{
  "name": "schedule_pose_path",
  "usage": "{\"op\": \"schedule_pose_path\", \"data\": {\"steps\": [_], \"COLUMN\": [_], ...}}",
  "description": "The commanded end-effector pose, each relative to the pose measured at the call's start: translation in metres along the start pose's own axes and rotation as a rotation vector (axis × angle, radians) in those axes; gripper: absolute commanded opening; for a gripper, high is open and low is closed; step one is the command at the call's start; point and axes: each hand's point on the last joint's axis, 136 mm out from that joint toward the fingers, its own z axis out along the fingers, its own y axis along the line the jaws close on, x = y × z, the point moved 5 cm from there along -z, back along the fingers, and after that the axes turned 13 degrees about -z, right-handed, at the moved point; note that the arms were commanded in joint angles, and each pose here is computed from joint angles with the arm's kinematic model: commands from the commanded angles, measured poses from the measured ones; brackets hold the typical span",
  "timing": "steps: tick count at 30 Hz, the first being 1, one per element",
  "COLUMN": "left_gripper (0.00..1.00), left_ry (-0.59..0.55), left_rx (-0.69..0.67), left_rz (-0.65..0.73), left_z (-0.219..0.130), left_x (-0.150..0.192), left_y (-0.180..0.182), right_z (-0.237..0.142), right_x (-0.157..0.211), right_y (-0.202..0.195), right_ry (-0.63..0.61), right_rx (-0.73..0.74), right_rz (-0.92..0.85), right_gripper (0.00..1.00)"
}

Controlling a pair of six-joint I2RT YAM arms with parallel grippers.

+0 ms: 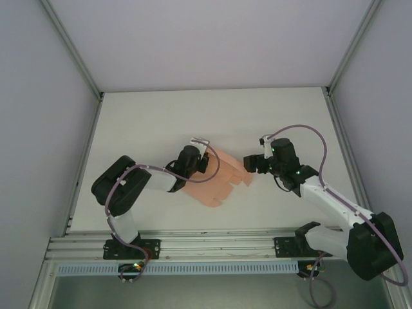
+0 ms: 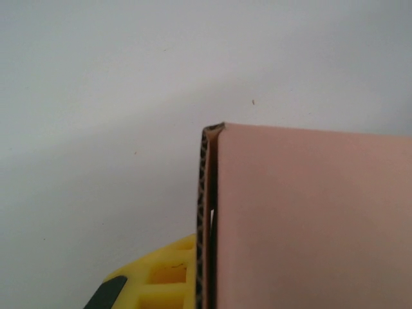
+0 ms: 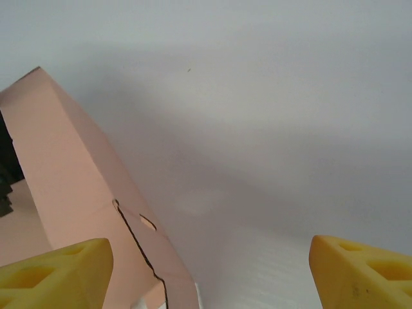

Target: Assemble paper box

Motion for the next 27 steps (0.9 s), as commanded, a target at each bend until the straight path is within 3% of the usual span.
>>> {"op": "schedule_pose_path", "data": {"steps": [1,13,18,23,27], "left_gripper": [0.00,0.00,0.00,0.00,0.00], "left_ry": [-0.014,0.016,0.018,0.025,0.015], "left_rx": [-0.018,-0.004,0.028,0.046,0.036], "left_rz": [-0.010,-0.031,-0.052,-0.062,-0.057], "left_z": [0.001,0.004,0.003,0.002,0.001], "left_x": [0.001,0.004,0.002,0.005,0.004], "left_y": [0.002,-0.001,-0.007,-0.012,-0.015], "right_z": [-0.002,0.041,0.059,0.067,0.073], "right_x": [0.016,0.010,-0.006,-0.019,-0.018], "right_y": [-0.001,0.026,0.030,0.021,0.022], "right_ry": [0.045,0.021,-0.082,-0.239,-0.273], "right_rx": [0.006,-0.126,-0.074,0.123,0.179], "right_rz": [0.001,0.016,0.056,0.176,0.225], "right_gripper": [0.81,0.80,0.80,0.83,0.95]}}
